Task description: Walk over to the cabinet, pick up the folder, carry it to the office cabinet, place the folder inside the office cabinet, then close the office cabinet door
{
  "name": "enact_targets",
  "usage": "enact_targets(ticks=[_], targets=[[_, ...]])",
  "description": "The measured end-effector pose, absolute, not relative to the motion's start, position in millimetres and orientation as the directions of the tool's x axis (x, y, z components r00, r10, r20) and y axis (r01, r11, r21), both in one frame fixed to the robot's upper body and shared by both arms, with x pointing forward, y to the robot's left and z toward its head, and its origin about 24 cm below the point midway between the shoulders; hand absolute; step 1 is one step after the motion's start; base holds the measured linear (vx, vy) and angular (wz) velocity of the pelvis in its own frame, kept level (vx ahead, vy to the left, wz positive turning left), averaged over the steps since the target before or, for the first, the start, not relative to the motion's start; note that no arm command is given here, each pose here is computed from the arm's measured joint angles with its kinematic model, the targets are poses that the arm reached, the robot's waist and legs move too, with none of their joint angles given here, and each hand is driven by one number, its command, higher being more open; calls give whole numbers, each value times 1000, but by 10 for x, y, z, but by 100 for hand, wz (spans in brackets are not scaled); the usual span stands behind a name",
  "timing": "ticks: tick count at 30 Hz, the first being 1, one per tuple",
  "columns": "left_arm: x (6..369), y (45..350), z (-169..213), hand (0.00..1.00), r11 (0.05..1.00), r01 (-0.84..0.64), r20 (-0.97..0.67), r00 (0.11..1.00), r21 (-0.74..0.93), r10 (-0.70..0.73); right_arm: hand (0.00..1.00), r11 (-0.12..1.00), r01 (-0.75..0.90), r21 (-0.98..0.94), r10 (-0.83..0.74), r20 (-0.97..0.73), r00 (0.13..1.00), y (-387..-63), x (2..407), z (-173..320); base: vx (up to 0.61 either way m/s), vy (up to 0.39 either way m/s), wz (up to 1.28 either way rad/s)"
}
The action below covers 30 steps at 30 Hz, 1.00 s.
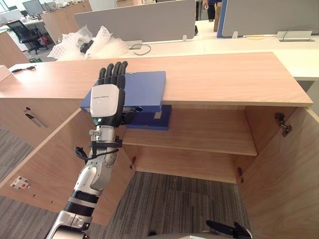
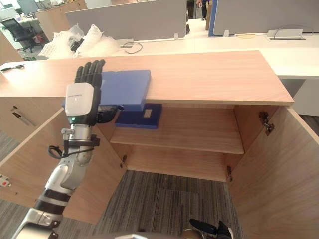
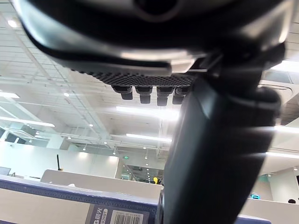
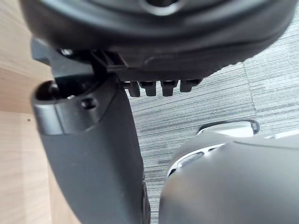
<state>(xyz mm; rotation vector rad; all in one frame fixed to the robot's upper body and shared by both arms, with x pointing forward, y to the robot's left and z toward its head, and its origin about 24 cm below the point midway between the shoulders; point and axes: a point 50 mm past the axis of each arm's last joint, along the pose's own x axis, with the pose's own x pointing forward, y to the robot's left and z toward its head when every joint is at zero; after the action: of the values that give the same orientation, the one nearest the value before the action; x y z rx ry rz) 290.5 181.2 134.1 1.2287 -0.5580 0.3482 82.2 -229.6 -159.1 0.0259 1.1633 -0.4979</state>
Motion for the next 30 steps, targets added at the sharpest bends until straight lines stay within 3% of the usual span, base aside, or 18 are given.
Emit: enact_targets(ticks=[30], targets=[[3103,1854,1158,100,277,-397,428,902,875,-59,100,896,384,-222,-349,-887,301,-2284,808,-1596,-3,1,-2]])
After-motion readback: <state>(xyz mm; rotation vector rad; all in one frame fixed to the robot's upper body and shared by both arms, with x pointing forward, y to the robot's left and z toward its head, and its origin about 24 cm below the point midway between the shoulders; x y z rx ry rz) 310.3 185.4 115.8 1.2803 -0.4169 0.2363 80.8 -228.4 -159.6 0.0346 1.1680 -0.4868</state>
